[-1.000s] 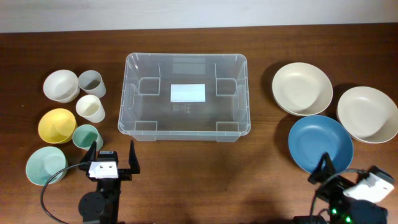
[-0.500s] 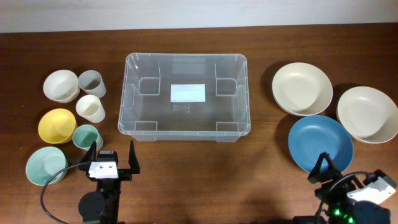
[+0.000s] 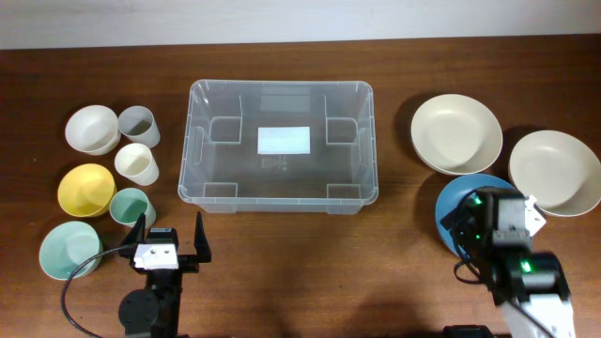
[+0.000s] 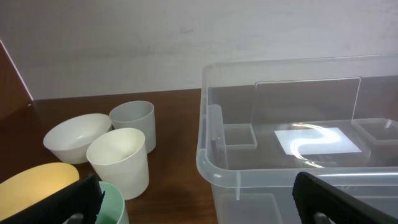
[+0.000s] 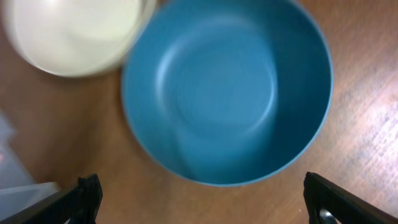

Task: Pack container
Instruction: 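Grasp the rim of the dark teal bowl with the right gripper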

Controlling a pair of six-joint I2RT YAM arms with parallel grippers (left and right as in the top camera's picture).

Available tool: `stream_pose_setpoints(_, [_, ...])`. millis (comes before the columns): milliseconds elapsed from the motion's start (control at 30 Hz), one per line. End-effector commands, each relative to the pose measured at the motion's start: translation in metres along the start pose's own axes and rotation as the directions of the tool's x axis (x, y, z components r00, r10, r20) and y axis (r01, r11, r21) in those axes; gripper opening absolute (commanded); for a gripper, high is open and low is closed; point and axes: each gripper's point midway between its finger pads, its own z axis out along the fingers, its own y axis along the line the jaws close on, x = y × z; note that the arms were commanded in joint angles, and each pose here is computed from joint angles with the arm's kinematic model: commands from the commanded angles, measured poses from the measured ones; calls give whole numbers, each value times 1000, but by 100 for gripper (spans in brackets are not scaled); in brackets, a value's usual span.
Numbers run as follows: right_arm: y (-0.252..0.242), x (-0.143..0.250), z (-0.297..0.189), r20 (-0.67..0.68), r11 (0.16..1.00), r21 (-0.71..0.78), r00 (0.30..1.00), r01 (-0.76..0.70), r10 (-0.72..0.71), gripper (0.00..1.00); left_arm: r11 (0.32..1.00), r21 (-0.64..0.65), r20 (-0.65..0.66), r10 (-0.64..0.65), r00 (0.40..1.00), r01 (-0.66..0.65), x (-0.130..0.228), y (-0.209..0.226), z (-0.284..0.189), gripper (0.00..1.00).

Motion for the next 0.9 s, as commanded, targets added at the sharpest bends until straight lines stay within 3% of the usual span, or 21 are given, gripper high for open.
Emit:
stream_pose_setpoints(0, [-20,4,17,-51,970,130,975,-207,215,99,1000,1,-3,16,1000,-16,1,-1,0,100])
stream_pose_setpoints(233, [-54,8,18,-117,876,210,878,-434,463,99,1000,1,-3,16,1000,-16,1,-1,0,100])
stream_pose_setpoints(500, [-87,-3,20,-97,871,247,883,-425,459,99,1000,1,-3,16,1000,-16,1,-1,0,100])
stream_pose_setpoints(867, [-82,-11,60,-112,892,226,899,-391,423,99,1000,1,-3,16,1000,-16,1,-1,0,100])
